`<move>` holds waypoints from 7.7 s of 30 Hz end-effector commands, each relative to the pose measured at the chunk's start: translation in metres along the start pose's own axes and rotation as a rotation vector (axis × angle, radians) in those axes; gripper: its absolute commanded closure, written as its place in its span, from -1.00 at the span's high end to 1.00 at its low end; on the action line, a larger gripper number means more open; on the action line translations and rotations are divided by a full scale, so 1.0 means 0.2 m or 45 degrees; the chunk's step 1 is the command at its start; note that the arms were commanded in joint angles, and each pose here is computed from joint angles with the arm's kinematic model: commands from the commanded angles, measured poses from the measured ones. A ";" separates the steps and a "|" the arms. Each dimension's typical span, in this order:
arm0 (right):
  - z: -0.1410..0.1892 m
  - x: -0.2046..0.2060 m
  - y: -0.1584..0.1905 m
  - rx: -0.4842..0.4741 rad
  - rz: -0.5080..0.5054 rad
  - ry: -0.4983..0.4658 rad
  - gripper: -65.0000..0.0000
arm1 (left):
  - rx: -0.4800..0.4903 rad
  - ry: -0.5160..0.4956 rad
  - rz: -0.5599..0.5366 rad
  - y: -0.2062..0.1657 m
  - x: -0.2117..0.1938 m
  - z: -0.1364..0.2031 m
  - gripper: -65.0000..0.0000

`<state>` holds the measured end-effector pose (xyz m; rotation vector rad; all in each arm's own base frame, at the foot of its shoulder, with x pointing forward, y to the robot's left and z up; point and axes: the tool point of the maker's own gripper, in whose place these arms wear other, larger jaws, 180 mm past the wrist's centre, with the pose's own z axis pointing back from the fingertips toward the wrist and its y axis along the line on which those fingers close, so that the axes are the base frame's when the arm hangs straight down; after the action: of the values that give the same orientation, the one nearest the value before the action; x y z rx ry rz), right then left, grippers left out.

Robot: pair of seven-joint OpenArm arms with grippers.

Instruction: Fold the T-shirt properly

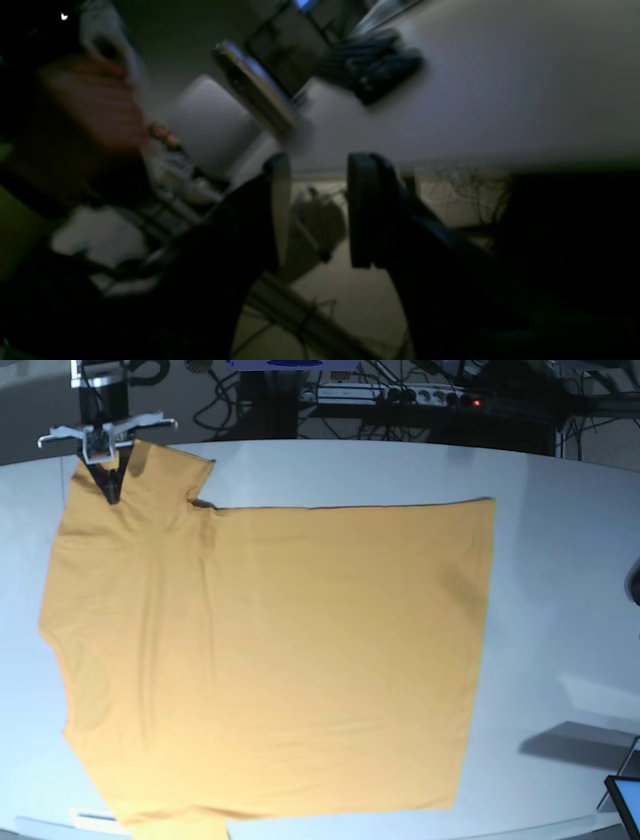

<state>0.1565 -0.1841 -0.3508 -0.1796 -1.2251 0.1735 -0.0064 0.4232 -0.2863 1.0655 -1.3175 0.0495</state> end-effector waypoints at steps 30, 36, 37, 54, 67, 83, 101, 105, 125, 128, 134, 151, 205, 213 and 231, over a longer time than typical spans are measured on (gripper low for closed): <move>-0.09 -0.07 -0.39 -0.142 0.103 0.214 -0.66 | -0.644 0.279 0.479 -0.75 0.35 -0.46 -0.40; -0.11 -0.08 -0.42 -0.162 0.105 0.244 -0.68 | -0.766 0.265 0.543 -0.77 0.46 -0.50 -0.40; -0.11 -0.08 -0.42 -0.161 0.102 0.243 -0.68 | -0.810 0.254 0.546 -0.80 0.47 -0.49 -0.40; -0.11 -0.09 -0.42 -0.165 0.100 0.247 -0.68 | -1.127 0.570 0.671 -0.83 0.34 -0.30 -0.38; -0.10 -0.09 -0.42 -0.164 0.100 0.251 -0.68 | -1.041 0.735 0.763 -0.80 0.10 -0.28 0.60; -0.09 -0.14 -0.42 -0.160 0.095 0.280 -0.68 | -1.192 0.856 0.731 -1.01 0.15 -0.24 0.05; -0.09 -0.25 -0.41 -0.152 0.063 0.347 -0.68 | -1.292 0.971 0.697 -1.10 0.11 -0.11 0.05; -0.09 -0.24 -0.41 -0.153 0.065 0.341 -0.68 | -1.315 0.941 0.698 -1.15 0.14 -0.13 0.05; -0.09 -0.25 -0.41 -0.154 0.066 0.347 -0.68 | -1.488 0.888 0.751 -1.40 0.29 -0.05 0.05; -0.09 -0.25 -0.41 -0.154 0.066 0.347 -0.68 | -1.494 0.890 0.752 -1.41 0.30 -0.04 0.05; -0.09 -0.25 -0.41 -0.154 0.066 0.347 -0.68 | -1.483 0.888 0.755 -1.40 0.29 -0.06 -0.37; -0.09 -0.25 -0.41 -0.154 0.068 0.346 -0.68 | -1.476 0.903 0.768 -1.41 0.27 -0.07 -1.00; 0.06 -0.28 -0.66 -0.045 -0.043 0.865 -0.07 | -1.395 0.893 0.769 -1.32 0.25 -0.13 -1.00; 0.04 -0.31 -0.57 0.024 -0.034 0.910 -0.08 | -1.389 0.892 0.770 -1.31 0.24 -0.13 -1.00; 0.05 -0.29 -0.56 0.104 -0.095 0.993 -0.06 | -1.397 0.898 0.773 -1.32 0.24 -0.12 -1.00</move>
<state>0.1262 -0.3008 -0.3851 -0.0914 -0.4175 0.0621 0.1842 0.2632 -0.4024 -0.3236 -0.7774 0.1358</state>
